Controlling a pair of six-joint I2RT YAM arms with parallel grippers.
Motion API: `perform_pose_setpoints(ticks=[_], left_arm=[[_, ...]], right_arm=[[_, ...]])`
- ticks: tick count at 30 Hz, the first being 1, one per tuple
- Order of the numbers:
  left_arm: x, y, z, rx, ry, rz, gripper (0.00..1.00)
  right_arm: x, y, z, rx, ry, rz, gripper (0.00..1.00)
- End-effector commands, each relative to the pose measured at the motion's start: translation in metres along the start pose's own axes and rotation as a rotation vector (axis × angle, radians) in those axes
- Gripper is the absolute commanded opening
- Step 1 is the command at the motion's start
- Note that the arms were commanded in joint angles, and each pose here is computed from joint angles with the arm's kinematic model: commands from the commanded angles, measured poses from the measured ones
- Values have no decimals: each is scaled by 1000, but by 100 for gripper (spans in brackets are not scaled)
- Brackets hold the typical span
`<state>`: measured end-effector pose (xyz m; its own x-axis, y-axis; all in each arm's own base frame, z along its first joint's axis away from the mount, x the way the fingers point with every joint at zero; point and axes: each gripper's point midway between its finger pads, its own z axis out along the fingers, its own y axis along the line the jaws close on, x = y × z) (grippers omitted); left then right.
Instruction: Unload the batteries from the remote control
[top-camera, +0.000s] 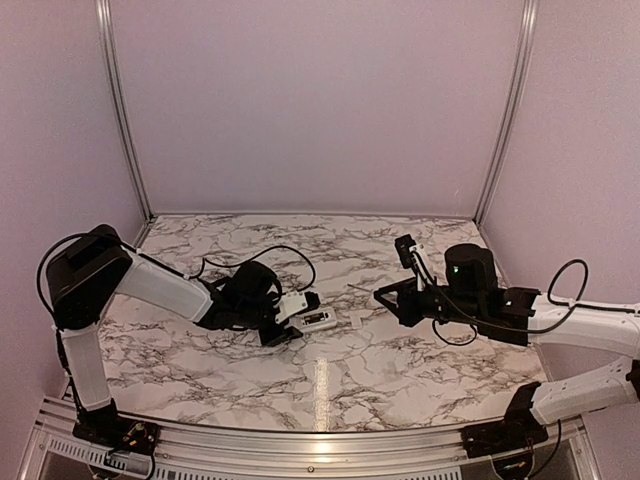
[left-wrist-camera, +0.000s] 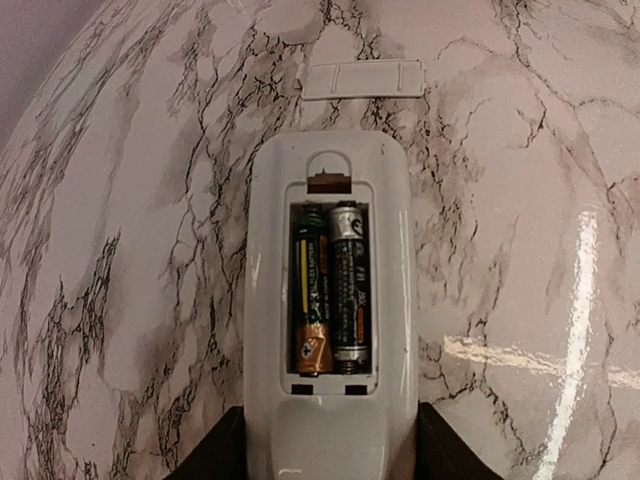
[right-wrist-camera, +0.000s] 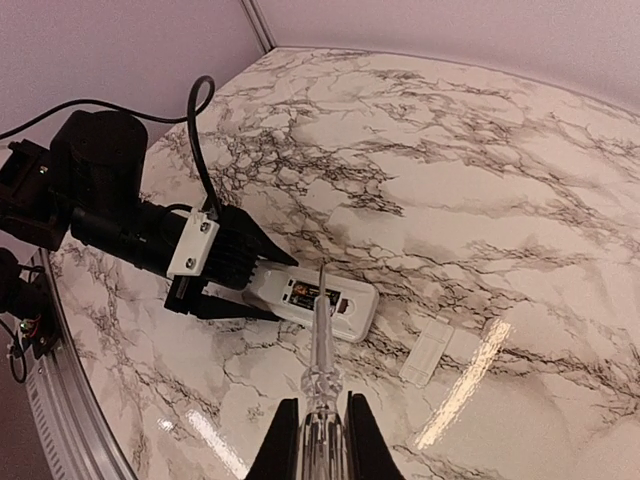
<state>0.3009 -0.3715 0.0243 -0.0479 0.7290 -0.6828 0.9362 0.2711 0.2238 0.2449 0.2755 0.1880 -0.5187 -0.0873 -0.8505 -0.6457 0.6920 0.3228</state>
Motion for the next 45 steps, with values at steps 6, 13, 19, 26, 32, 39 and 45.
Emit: perform_pose_setpoints(ticks=[6,13,19,26,32,39,45], left_arm=[[-24,15,-49,-262,-207,97,0],[-28,13,-82,-381,-359,103,0],[-30,22,-95,-456,-413,68,0],[-28,24,-91,-478,-414,79,0],[-31,13,-91,-455,-459,146,0],[-31,15,-90,-454,-445,141,0],[-20,18,-76,-442,-341,124,0]], right_arm=[[-20,-3,-6,34,-53,9,0],[-31,0,-8,32,-68,-1,0],[-43,5,-10,20,-83,-18,0],[-43,8,-6,19,-38,-35,0],[-46,19,-2,-7,-6,-74,0],[-39,41,13,-57,45,-144,0],[-30,60,33,-65,111,-184,0]])
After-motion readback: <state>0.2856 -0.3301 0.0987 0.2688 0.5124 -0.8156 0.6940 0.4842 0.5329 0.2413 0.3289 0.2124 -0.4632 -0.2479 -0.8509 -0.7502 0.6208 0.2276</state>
